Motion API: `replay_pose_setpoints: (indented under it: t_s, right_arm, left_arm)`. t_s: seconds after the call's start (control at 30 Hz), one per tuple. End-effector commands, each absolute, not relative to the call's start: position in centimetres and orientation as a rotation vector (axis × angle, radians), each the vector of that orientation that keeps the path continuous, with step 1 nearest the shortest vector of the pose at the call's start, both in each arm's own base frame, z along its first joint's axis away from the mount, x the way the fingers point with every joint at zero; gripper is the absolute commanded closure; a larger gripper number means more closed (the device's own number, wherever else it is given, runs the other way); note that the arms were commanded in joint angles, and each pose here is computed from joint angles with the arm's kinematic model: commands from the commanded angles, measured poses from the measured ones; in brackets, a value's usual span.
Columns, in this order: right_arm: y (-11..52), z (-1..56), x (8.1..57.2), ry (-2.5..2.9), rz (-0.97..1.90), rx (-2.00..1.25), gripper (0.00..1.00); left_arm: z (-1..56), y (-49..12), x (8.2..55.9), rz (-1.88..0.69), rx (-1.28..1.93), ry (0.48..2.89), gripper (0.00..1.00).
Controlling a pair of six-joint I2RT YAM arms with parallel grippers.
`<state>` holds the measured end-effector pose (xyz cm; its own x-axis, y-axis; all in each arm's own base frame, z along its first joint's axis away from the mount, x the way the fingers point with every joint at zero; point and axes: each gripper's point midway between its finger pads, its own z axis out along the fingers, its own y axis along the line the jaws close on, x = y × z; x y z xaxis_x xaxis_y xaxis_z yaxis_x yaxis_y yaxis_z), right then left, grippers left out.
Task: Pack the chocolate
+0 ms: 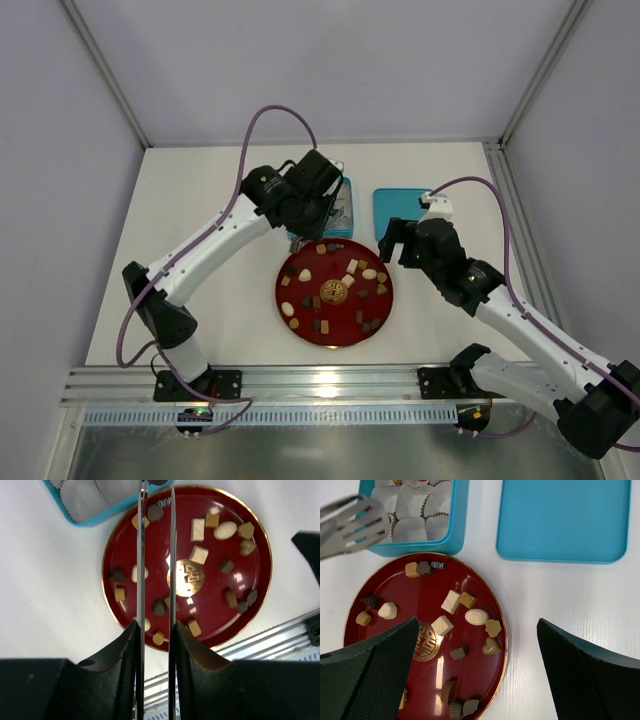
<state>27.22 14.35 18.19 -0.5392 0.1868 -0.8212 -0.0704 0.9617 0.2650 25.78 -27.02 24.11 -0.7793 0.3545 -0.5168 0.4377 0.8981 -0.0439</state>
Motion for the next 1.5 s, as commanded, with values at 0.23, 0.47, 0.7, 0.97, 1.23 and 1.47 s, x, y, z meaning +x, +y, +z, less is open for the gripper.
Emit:
replay_pose_setpoints:
  t_s: [0.23, 0.47, 0.7, 0.97, 1.23, 1.47]
  right_arm:
    - [14.4, 20.1, 28.1, 2.071, 0.330, 0.092, 0.00]
    - [14.4, 20.3, 28.0, 2.075, 0.325, 0.085, 0.00]
    - [14.3, 19.9, 28.0, 2.083, 0.318, 0.087, 0.00]
    - [14.2, 19.5, 27.9, 2.091, 0.315, 0.089, 0.00]
    - [14.0, 19.3, 27.8, 2.095, 0.308, 0.088, 0.00]
    - [14.1, 19.1, 27.7, 2.097, 0.309, 0.089, 0.00]
  left_arm:
    - [25.8, -28.7, 36.6, -0.111, 0.443, 2.392, 0.71]
    - [22.4, -29.7, 40.3, -0.096, 0.439, 2.387, 0.71]
    - [20.4, -30.8, 42.1, -0.102, 0.443, 2.364, 0.71]
    - [18.1, -31.3, 42.5, -0.096, 0.455, 2.403, 0.71]
    - [16.7, -31.7, 42.6, -0.094, 0.469, 2.420, 0.71]
    - [15.8, -31.6, 42.7, -0.082, 0.474, 2.438, 0.71]
